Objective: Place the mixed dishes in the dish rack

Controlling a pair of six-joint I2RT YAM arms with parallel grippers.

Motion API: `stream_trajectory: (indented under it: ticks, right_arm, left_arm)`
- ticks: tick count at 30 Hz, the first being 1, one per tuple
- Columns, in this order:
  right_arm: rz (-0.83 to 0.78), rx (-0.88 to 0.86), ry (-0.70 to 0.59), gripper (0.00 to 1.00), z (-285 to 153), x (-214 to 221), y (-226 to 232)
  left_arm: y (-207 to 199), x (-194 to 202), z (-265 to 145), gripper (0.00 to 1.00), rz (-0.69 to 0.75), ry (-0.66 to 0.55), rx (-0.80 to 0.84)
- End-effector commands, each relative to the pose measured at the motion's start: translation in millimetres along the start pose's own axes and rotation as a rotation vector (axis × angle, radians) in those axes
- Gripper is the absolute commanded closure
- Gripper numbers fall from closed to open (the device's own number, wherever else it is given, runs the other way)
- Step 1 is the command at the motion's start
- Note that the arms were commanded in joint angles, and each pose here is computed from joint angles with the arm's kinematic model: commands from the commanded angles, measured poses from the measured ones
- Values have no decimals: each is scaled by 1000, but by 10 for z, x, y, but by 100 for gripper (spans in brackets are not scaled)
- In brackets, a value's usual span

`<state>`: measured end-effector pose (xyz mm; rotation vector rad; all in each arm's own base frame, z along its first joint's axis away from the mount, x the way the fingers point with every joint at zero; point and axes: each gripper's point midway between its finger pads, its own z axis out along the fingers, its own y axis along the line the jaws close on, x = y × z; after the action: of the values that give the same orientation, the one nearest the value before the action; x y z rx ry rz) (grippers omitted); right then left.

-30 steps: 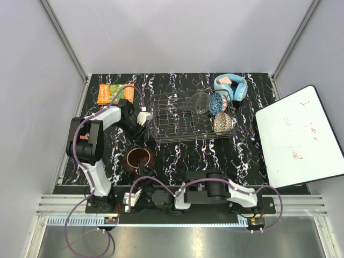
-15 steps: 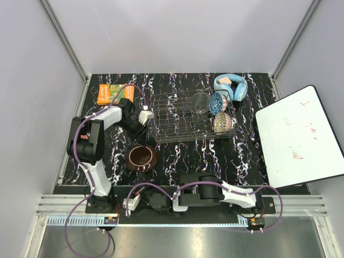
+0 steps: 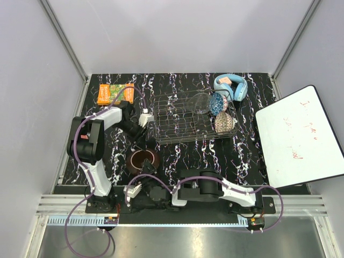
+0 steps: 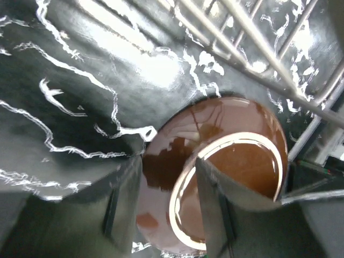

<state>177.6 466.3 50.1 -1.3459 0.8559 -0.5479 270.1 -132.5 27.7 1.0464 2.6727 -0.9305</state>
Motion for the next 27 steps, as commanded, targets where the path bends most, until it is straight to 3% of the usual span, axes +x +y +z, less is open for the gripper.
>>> stream_trajectory:
  ticks: [1, 5, 9, 12, 13, 17, 23, 27]
  right_arm:
    - [110, 97, 125, 46, 1, 369, -127]
    - [99, 96, 130, 45, 45, 411, -100]
    - [105, 98, 123, 50, 72, 385, -94]
    - [110, 103, 122, 61, 82, 370, -113]
    - [106, 101, 123, 73, 76, 378, -111]
    - [107, 102, 121, 100, 55, 381, -150]
    - [103, 107, 133, 100, 35, 404, -209]
    - [115, 127, 132, 100, 25, 365, -376]
  left_arm:
    - [-244, 531, 89, 53, -113, 207, 83]
    - [-263, 537, 82, 53, -107, 208, 92]
    - [-256, 529, 62, 54, -105, 208, 85]
    - [-249, 503, 54, 54, -106, 204, 82]
    - [-249, 480, 52, 54, -106, 197, 82]
    - [-232, 423, 18, 54, -113, 177, 74]
    - [-141, 243, -152, 51, -142, 105, 42]
    - [-88, 50, -495, 46, -161, 18, -3]
